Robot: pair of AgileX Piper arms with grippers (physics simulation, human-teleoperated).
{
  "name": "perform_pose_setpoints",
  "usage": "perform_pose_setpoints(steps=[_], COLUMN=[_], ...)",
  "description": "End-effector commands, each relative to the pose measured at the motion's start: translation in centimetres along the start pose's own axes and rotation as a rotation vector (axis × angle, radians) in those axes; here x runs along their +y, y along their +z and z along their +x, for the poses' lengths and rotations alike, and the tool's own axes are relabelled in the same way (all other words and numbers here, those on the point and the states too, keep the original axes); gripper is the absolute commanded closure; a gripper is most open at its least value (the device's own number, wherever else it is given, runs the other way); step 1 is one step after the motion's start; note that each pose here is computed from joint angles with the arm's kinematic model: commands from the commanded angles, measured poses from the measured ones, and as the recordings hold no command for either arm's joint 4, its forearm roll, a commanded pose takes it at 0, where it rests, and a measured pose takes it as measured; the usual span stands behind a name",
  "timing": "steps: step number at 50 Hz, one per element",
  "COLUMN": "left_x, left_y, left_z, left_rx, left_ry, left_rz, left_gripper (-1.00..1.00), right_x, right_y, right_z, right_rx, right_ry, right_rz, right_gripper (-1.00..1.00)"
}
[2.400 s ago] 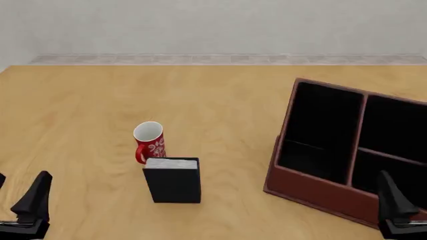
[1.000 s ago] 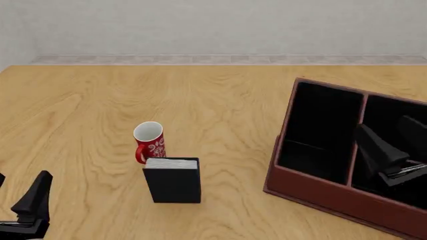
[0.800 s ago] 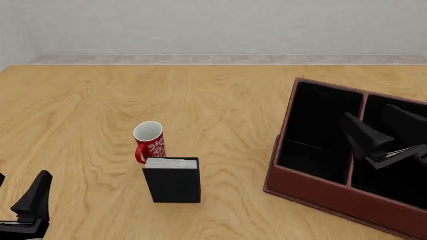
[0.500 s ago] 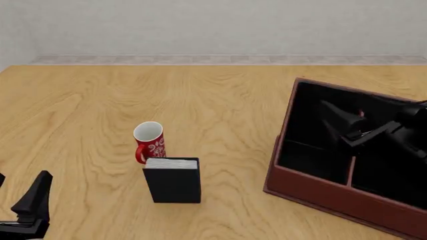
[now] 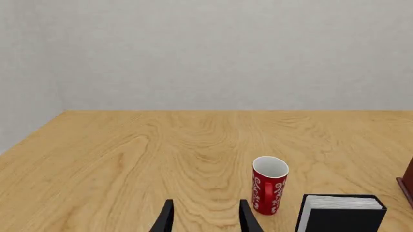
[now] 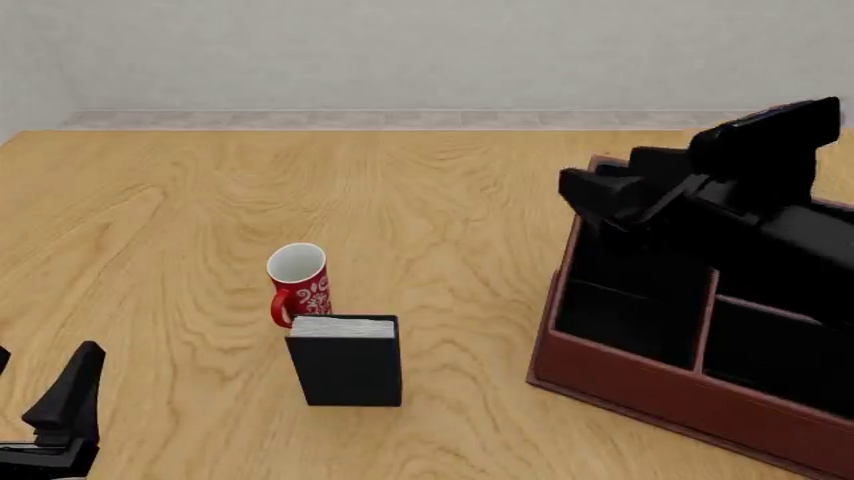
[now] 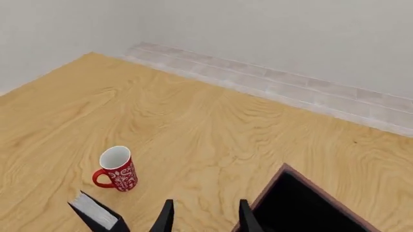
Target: Pick up the book and place it in the left compartment of the caddy.
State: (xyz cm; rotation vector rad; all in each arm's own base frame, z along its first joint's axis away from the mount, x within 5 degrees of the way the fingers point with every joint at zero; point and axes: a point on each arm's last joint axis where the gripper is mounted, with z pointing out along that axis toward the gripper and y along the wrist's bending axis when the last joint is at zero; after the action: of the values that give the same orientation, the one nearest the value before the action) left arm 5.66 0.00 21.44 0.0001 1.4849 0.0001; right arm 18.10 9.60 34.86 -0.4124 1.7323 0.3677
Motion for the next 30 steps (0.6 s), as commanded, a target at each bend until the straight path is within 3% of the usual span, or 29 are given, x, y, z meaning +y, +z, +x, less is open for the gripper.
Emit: perform_pose_setpoints(steps=[1,17,30], left_x=[0.0,0.0,0.0], left_y=[0.0,0.0,0.0], left_z=[0.0,0.0,0.0], left_rx=[0.000,0.000,0.000], left_ry=[0.000,0.000,0.000], left_rz=[0.000,0.000,0.000], left_gripper=[-1.00,-1.00,-1.00], right_x=[1.4,2.8,4.3], right_y=[1.5,2.3,3.4], right_z=[-1.6,-4.9,-6.2], right_rx=[0.056,0.082,0.126], right_ry=[-0.051,-0.041,-0.086], right_rz=[-0.058,-0.109,-0.162], right_gripper=[-1.00,-1.00,-1.00])
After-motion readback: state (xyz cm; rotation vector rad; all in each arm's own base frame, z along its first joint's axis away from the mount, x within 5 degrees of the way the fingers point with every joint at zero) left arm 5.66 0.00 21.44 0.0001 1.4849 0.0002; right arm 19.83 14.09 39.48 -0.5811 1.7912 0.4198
